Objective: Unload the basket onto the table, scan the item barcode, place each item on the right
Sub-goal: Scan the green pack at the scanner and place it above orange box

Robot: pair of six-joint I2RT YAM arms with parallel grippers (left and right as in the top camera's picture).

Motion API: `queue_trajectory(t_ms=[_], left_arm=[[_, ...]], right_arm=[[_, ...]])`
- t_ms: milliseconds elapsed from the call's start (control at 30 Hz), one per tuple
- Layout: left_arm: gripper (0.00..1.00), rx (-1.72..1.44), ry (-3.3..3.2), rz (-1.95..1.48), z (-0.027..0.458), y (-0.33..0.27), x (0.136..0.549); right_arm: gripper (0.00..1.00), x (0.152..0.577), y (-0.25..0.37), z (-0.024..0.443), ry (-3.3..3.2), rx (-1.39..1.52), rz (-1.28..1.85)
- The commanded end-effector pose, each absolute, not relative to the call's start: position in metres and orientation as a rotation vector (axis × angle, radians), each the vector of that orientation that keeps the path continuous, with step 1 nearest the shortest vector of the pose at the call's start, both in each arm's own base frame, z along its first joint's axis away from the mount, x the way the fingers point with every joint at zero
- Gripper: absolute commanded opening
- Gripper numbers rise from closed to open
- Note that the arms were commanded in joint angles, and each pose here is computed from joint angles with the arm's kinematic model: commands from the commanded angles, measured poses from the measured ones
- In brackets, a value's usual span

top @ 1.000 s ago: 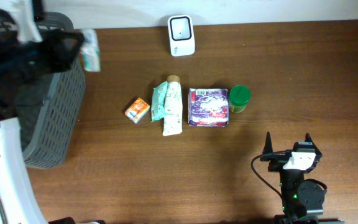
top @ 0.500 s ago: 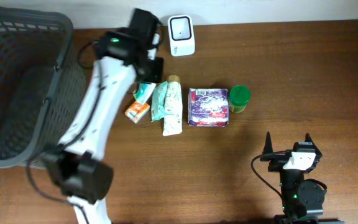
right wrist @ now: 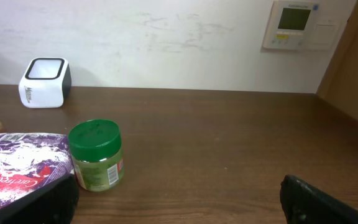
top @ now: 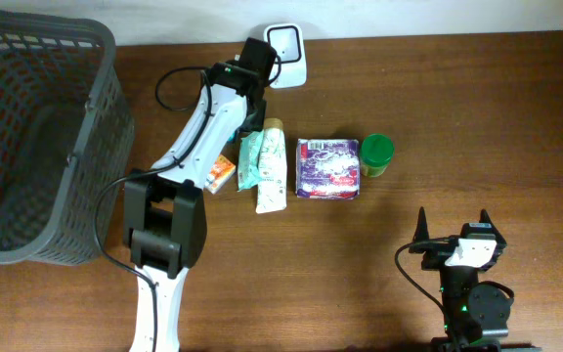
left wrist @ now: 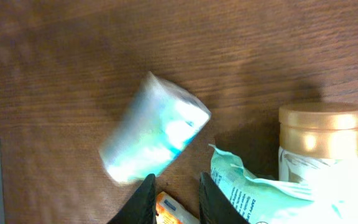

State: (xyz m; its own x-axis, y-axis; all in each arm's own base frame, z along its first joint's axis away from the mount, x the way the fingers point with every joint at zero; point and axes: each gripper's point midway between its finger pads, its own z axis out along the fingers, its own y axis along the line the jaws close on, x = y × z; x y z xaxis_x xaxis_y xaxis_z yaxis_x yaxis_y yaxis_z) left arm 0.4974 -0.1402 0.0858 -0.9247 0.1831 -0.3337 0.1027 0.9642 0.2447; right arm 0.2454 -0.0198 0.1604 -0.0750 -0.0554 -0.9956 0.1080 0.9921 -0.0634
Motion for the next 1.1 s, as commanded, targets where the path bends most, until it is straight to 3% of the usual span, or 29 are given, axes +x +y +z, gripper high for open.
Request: queue_trajectory(t_ms=[0, 133, 233, 300, 367, 400, 433, 500, 533, 567, 600, 667, 767, 933, 1067], left_arm=[[0.39, 0.208, 2.787, 0.349, 0.079, -0.135, 0.492], [0.41, 0.229, 2.818, 0.176, 0.097, -0.153, 0.483], [0.48, 0.258, 2.758, -0.124, 0.155, -0.185, 0.477], [0.58, 0.296, 2.697, -0.335, 0.196, -0.207, 0.466], [0.77, 0.334, 2.662, -0.498, 0.222, -0.221, 0.452], [0.79, 0.344, 2.654, -0.547, 0.229, -0.224, 0.447], [1.0, 0.358, 2.655, -0.652, 0.243, -0.228, 0.433], [0.99, 0.347, 2.674, -0.655, 0.248, -0.221, 0.425], [0.89, 0.336, 2.698, -0.65, 0.248, -0.217, 0.419], [0.72, 0.329, 2.716, -0.646, 0.249, -0.213, 0.414], [0.69, 0.325, 2.729, -0.641, 0.249, -0.209, 0.41], [0.8, 0.339, 2.753, -0.631, 0.254, -0.202, 0.399], [0.82, 0.308, 2.784, -0.57, 0.269, -0.181, 0.377], [0.99, 0.429, 2.746, -0.473, 0.314, -0.145, 0.319], [0.99, 0.416, 2.631, -0.416, 0.355, -0.126, 0.284]], right_arm=[[0.98, 0.245, -0.022, 0.157, 1.648, 0.048, -0.142], [0.98, 0.245, -0.022, 0.156, 1.648, 0.048, -0.142], [0.98, 0.245, -0.022, 0.157, 1.648, 0.048, -0.142], [0.98, 0.245, -0.022, 0.156, 1.648, 0.048, -0.142], [0.98, 0.245, -0.022, 0.156, 1.648, 0.048, -0.142], [0.99, 0.245, -0.022, 0.157, 1.648, 0.048, -0.142], [0.98, 0.245, -0.022, 0.157, 1.648, 0.048, -0.142], [0.98, 0.245, -0.022, 0.157, 1.648, 0.048, -0.142], [0.98, 0.245, -0.022, 0.156, 1.648, 0.048, -0.142], [0.99, 0.245, -0.022, 0.157, 1.648, 0.048, -0.142], [0.98, 0.245, -0.022, 0.157, 1.648, 0.048, -0.142], [0.98, 0.245, -0.022, 0.156, 1.648, 0.048, -0.142], [0.98, 0.245, -0.022, 0.156, 1.648, 0.048, -0.142], [0.99, 0.245, -0.022, 0.157, 1.648, 0.048, -0.142], [0.98, 0.245, -0.022, 0.157, 1.648, 0.048, -0.142]])
